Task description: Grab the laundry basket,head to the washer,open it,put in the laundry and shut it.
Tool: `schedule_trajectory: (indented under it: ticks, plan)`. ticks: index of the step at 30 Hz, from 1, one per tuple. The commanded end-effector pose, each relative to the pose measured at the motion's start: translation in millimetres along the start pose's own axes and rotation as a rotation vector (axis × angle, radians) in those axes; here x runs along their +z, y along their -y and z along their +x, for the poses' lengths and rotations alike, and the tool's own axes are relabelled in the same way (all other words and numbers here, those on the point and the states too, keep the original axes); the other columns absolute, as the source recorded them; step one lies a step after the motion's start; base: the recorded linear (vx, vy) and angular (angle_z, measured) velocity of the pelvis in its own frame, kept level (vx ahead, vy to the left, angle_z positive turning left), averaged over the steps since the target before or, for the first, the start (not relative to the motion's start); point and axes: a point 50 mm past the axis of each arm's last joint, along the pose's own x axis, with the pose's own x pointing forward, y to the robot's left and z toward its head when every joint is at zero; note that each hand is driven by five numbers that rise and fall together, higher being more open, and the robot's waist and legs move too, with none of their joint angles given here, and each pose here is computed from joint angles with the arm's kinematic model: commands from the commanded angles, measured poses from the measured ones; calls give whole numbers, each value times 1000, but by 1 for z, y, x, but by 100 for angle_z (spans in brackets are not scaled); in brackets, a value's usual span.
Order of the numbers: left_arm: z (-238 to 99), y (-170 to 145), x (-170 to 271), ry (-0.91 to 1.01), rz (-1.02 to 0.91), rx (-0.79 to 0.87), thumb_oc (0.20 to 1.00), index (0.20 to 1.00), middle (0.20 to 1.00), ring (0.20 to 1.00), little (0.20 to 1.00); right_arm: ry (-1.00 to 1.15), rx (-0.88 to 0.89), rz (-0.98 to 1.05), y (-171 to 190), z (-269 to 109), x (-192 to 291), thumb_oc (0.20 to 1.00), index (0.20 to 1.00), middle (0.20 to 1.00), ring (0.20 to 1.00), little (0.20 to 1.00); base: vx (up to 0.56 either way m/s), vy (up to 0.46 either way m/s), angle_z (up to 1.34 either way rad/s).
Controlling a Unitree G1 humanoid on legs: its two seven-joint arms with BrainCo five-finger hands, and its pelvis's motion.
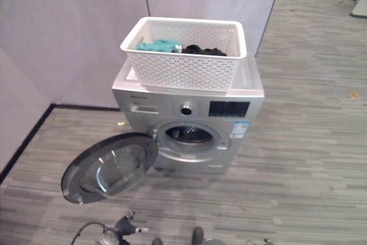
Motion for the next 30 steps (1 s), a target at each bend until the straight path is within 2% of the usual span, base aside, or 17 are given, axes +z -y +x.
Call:
schedule_trajectory:
  ticks: [1,10,15,22,23,24,25,26,27,28,30]
  plan:
    - [5,-7,19,45,-23,14,1000,1000,1000,1000,1000,60,-50,-9,20,0,15,1000,1000,1000,1000,1000,25,-27,-4]
    - [6,-25,23,49,-21,68,1000,1000,1000,1000,1000,74,-97,9,36,-2,21,1000,1000,1000,1000,1000,162,127,-13]
    - [4,-28,6,-6,-25,75,1000,1000,1000,1000,1000,74,-72,5,32,-2,19,1000,1000,1000,1000,1000,230,257,-39]
    - [3,-39,6,10,-8,104,1000,1000,1000,1000,1000,209,10,-92,5,4,62,1000,1000,1000,1000,1000,67,148,-22]
    - [2,-41,2,3,-4,111,1000,1000,1000,1000,1000,270,17,-194,0,3,78,1000,1000,1000,1000,1000,44,51,-6]
    - [2,-41,2,3,-4,111,1000,1000,1000,1000,1000,270,17,-195,0,3,78,1000,1000,1000,1000,1000,45,36,-18]
    - [0,-46,-3,-5,3,124,1000,1000,1000,1000,1000,419,23,-337,-5,-7,110,1000,1000,1000,1000,1000,37,18,-15]
    - [-2,-48,-10,-18,-4,132,1000,1000,1000,1000,1000,505,36,-377,-4,-17,124,1000,1000,1000,1000,1000,56,20,-11]
    - [-4,-49,-20,-47,-22,139,1000,1000,1000,1000,1000,603,25,-375,5,-31,138,1000,1000,1000,1000,1000,40,9,0]
    - [-5,-48,-23,-60,-25,139,1000,1000,1000,1000,1000,604,10,-375,12,-34,134,1000,1000,1000,1000,1000,34,1,3]
    - [-11,-42,-49,-159,-56,128,1000,1000,1000,1000,1000,707,-82,-375,49,-61,144,1000,1000,1000,1000,1000,26,-22,5]
